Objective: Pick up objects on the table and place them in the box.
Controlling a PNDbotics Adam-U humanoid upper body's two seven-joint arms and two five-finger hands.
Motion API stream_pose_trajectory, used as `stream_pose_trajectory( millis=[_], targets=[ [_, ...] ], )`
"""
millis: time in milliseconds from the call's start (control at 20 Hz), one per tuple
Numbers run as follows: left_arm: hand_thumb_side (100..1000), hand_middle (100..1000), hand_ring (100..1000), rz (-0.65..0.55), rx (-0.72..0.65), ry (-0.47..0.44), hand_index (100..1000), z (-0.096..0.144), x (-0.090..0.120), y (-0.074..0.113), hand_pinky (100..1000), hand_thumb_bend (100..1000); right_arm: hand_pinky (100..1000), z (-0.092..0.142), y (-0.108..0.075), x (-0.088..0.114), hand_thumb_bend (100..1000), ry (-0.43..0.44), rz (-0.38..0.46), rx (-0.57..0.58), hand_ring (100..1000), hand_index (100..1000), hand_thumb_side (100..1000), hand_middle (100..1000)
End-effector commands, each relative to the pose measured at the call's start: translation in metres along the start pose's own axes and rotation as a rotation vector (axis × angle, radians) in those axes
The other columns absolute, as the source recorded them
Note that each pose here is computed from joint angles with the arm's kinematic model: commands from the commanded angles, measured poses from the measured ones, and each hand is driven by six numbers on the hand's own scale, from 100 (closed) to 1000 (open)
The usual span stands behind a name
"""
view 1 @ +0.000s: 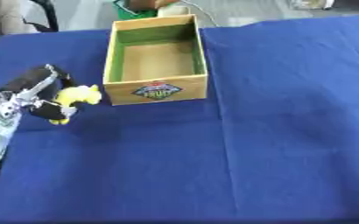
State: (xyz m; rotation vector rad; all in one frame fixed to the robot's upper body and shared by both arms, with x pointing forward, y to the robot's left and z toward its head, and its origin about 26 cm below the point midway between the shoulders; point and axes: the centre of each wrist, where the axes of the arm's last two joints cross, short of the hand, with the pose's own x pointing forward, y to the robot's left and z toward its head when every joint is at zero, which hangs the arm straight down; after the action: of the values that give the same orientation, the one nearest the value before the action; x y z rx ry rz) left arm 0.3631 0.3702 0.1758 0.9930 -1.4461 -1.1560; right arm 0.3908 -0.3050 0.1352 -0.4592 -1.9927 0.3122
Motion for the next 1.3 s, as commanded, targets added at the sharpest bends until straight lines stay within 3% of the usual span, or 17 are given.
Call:
stream_pose_trajectory(
  millis=[50, 250, 450, 850, 1150, 1300],
  targets=[
    [100, 212, 171, -0.063, 0.121, -0.021, 359, -0.003, 0.008, 0.043, 438, 100, 743, -0.004, -0.008, 0.006, 100, -0.025, 0.01, -0.009, 906, 911, 557, 671],
    [100, 222, 185, -0.067, 0.179, -0.076, 369, -0.025, 0.024, 0.067, 446, 100, 743, -0.003, -0.005, 0.005, 100, -0.02, 0.007, 0.0, 906, 911, 555, 671],
    [100, 232, 198, -0.056, 0.193, -0.09, 378, -0.056, 0.035, 0.068, 448, 100, 743, -0.002, -0.003, 0.004, 100, -0.016, 0.003, 0.01, 906, 911, 554, 671],
    [100, 277, 259, -0.072, 0.186, -0.033, 420, -0.107, 0.04, 0.022, 477, 100, 742, -0.003, 0.004, 0.005, 100, -0.02, -0.007, 0.035, 906, 912, 553, 670],
    [100, 327, 314, -0.075, 0.205, -0.02, 465, -0.124, 0.048, -0.008, 499, 100, 742, -0.004, 0.009, 0.006, 100, -0.023, -0.017, 0.055, 906, 912, 551, 670],
    [100, 467, 450, -0.076, 0.182, -0.037, 589, -0.127, 0.054, -0.017, 551, 115, 742, -0.004, 0.01, 0.006, 100, -0.023, -0.02, 0.057, 906, 912, 550, 670]
  ],
)
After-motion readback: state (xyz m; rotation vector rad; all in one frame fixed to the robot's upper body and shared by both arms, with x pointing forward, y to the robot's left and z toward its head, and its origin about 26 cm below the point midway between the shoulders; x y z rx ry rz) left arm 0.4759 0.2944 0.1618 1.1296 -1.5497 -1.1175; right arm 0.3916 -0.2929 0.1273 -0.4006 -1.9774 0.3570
